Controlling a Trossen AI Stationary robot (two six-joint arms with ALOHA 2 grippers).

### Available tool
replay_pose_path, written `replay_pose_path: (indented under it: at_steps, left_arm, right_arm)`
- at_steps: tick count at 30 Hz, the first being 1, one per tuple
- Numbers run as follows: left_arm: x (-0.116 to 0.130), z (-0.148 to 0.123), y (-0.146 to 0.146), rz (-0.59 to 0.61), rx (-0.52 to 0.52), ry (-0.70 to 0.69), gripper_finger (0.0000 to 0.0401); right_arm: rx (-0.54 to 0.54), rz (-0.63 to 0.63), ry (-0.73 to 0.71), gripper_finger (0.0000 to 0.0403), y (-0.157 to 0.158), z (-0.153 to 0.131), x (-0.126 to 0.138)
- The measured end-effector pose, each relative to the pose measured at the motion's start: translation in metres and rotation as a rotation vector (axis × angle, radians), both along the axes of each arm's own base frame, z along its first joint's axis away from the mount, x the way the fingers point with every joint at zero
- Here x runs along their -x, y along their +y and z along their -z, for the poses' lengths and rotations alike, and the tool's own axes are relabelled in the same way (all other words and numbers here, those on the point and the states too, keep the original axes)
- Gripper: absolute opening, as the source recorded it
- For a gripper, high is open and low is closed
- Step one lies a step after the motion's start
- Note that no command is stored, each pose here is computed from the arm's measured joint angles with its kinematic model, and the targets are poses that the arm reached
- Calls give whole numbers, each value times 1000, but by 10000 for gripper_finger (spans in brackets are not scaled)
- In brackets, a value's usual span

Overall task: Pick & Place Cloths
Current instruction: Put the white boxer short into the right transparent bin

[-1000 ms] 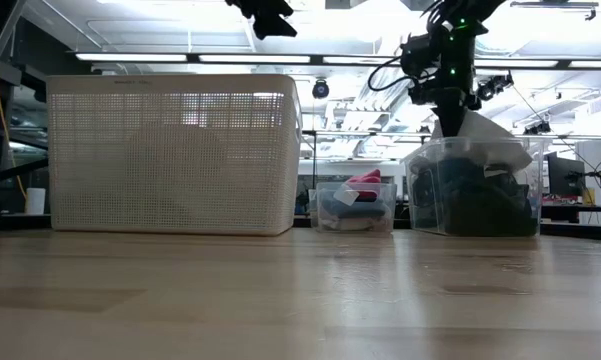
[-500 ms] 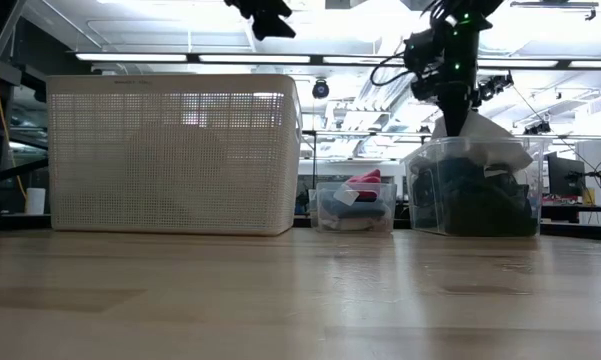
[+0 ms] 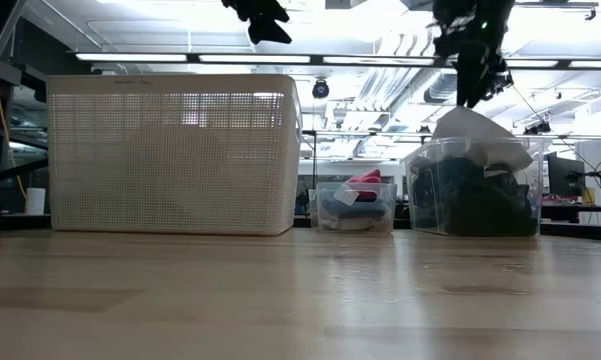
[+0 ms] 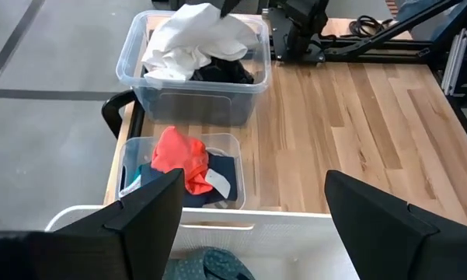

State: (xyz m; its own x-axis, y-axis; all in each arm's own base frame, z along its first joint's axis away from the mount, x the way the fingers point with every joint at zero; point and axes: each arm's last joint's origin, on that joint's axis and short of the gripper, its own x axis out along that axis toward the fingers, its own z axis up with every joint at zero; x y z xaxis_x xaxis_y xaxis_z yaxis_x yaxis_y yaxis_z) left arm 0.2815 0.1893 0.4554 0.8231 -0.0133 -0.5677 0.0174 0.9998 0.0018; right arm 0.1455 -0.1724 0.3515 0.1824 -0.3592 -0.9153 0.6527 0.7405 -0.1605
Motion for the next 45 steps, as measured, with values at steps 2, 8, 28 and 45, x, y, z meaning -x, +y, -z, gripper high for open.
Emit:
replay_pose_path:
  at_steps: [2, 8, 28, 45]
  left_arm:
    - [0, 0, 0, -8, 13, 2, 305]
    - [0, 0, 0, -28, 41, 2, 305]
    - [0, 0, 0, -27, 38, -2, 305]
    - [0, 0, 0, -23, 34, 0, 305]
  right_arm:
    - [24, 43, -48, 325, 7, -8, 6]
    - [91, 68, -324, 325, 17, -31, 10]
    - [-29, 464, -249, 5, -22, 7, -18]
    - [-276, 575, 111, 3, -58, 90, -48]
